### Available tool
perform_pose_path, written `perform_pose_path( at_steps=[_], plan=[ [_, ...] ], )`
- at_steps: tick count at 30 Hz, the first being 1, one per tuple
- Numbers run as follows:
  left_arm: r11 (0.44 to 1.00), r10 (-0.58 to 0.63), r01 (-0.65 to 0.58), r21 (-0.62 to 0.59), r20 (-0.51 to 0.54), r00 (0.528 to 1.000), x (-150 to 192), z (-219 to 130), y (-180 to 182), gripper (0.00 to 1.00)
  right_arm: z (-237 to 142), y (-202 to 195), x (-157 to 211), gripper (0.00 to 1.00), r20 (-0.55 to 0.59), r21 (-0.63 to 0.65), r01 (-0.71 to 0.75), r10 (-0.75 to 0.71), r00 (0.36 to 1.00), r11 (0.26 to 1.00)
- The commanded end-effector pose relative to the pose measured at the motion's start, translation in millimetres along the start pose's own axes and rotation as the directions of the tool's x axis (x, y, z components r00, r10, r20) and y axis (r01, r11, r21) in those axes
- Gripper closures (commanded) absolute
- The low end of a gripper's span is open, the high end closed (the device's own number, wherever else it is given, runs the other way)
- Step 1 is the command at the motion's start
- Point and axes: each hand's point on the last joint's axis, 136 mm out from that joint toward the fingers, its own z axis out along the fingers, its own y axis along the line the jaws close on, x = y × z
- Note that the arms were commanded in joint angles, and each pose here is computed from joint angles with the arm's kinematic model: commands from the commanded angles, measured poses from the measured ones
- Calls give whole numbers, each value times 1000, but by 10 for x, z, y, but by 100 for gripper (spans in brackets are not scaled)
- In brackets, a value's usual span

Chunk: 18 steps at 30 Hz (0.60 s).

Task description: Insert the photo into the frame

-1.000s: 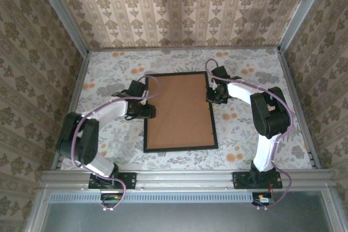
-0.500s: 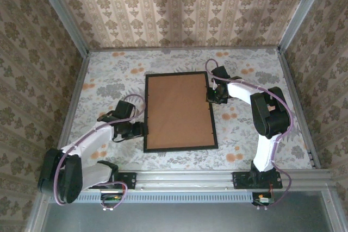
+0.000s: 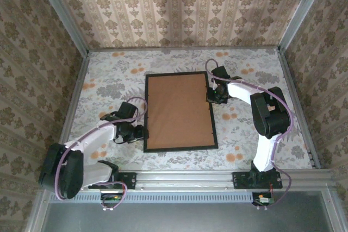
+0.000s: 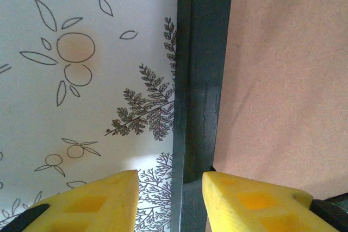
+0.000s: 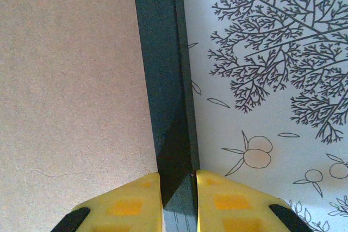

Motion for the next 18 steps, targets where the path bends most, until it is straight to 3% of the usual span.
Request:
perform_pose_path(
  at_steps=[1, 18],
  plan=[
    [1000, 4, -4, 17, -19, 1000, 7, -4, -64, 55, 166, -56, 254, 82, -99, 13, -23, 24, 995, 1000],
    [998, 38, -38, 58, 3, 999, -124, 74, -181, 54, 185, -49, 287, 82, -105, 6, -25, 26, 994, 1000]
  ],
)
